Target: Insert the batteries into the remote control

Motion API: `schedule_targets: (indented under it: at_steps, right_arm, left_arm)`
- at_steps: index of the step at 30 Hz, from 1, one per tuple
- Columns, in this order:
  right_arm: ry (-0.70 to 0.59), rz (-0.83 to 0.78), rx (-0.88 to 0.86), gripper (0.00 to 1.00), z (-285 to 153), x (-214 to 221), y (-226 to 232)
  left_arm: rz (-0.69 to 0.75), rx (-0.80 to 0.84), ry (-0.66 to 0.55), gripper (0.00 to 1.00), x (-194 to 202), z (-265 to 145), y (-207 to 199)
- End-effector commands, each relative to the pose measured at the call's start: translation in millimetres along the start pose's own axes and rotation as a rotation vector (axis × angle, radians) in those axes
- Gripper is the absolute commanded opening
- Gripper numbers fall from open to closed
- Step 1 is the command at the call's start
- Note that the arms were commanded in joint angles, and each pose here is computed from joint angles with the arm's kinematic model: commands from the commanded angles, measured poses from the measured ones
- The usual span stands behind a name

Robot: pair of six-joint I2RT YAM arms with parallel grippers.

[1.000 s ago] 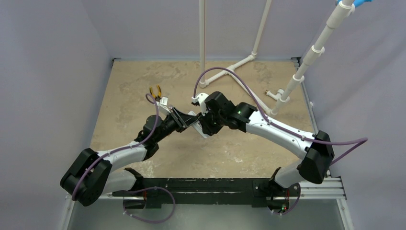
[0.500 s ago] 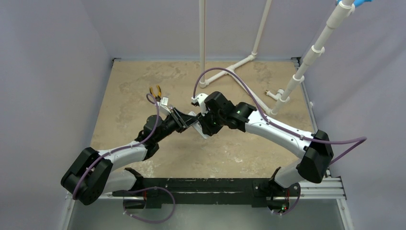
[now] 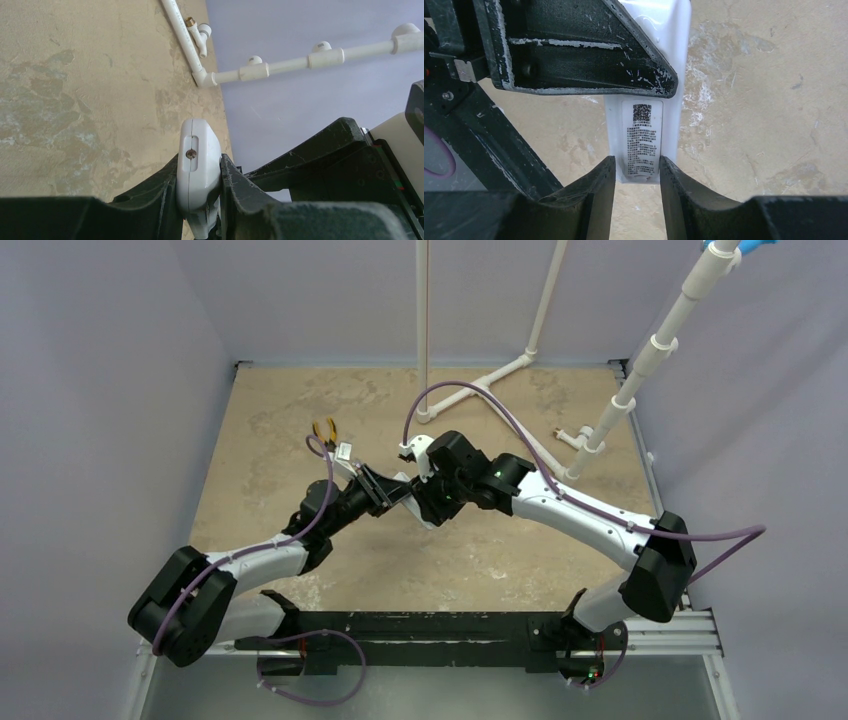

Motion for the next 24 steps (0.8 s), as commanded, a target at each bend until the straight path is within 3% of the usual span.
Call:
schedule_targets:
  at_steps: [1,24]
  right_arm:
    - [-0.08,-0.015,-0.029,0.38,-7.7,-25.2,6.0]
    - [-0.139,-0.023,0.023,0.51,-23.0,-42.0,-1.3]
  left_arm:
    - [0.004,0.124,-0.009,0.0,-3.6,1.8,-33.0]
    - [-0.01,0.139,-0.009,0.0,-2.6,1.4,-31.7]
Point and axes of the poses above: each gripper's point midway between its finger pads, its own z axis out along the fingers, its own y axis along the line the jaws close on, x = y × z, the point moved 1 cm from there along -z, back along the fingers, and after that the axes turned 5 degrees about -z, right-handed, at the moved point
